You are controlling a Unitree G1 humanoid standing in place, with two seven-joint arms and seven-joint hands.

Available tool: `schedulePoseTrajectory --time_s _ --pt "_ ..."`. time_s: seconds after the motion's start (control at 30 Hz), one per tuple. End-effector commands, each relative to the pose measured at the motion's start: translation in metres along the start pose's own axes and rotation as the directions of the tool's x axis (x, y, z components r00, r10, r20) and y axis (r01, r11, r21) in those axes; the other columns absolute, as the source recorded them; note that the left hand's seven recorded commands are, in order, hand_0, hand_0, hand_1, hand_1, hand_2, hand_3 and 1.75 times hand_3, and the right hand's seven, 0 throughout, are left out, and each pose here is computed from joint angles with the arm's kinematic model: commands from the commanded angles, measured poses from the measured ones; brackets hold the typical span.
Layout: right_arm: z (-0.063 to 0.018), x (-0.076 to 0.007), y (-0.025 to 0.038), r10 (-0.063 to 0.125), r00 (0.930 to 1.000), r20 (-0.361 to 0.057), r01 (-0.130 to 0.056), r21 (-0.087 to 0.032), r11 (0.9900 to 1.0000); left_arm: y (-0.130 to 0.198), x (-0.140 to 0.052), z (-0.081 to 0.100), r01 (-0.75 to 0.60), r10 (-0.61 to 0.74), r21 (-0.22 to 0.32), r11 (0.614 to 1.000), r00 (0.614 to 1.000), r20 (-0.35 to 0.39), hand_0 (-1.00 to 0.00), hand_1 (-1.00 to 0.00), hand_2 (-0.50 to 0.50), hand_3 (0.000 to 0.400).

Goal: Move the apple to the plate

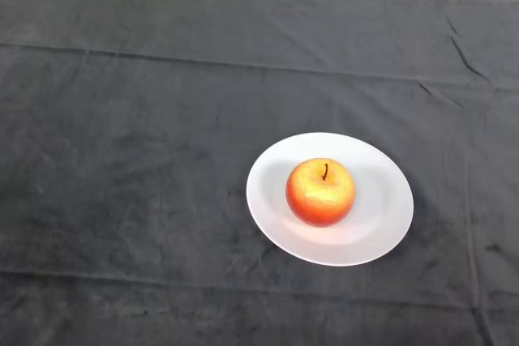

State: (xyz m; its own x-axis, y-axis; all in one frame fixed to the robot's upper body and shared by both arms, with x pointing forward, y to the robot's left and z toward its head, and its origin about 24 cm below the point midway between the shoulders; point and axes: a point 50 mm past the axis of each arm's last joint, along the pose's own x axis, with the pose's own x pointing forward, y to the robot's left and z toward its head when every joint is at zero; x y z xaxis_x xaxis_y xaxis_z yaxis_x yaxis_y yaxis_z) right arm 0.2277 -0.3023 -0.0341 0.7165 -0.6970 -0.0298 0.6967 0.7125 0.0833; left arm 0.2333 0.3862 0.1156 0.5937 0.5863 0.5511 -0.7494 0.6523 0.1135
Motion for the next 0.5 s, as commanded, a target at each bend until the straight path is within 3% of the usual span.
schedulePoseTrajectory --time_s 0.03,0.5 --pt "-0.0553 -0.0544 -0.0138 -0.037 0.9494 -0.312 0.024 -0.045 0.9987 -0.0013 0.006 0.0085 -0.022 0.022 -0.017 1.0 0.999 0.039 0.0 0.0 0.0 0.0" --pt "-0.0554 -0.0544 -0.0138 -0.037 0.9494 -0.312 0.024 -0.045 0.9987 -0.0024 0.0055 0.0093 -0.013 0.014 -0.024 1.0 0.999 0.037 0.0 0.0 0.0 0.0"
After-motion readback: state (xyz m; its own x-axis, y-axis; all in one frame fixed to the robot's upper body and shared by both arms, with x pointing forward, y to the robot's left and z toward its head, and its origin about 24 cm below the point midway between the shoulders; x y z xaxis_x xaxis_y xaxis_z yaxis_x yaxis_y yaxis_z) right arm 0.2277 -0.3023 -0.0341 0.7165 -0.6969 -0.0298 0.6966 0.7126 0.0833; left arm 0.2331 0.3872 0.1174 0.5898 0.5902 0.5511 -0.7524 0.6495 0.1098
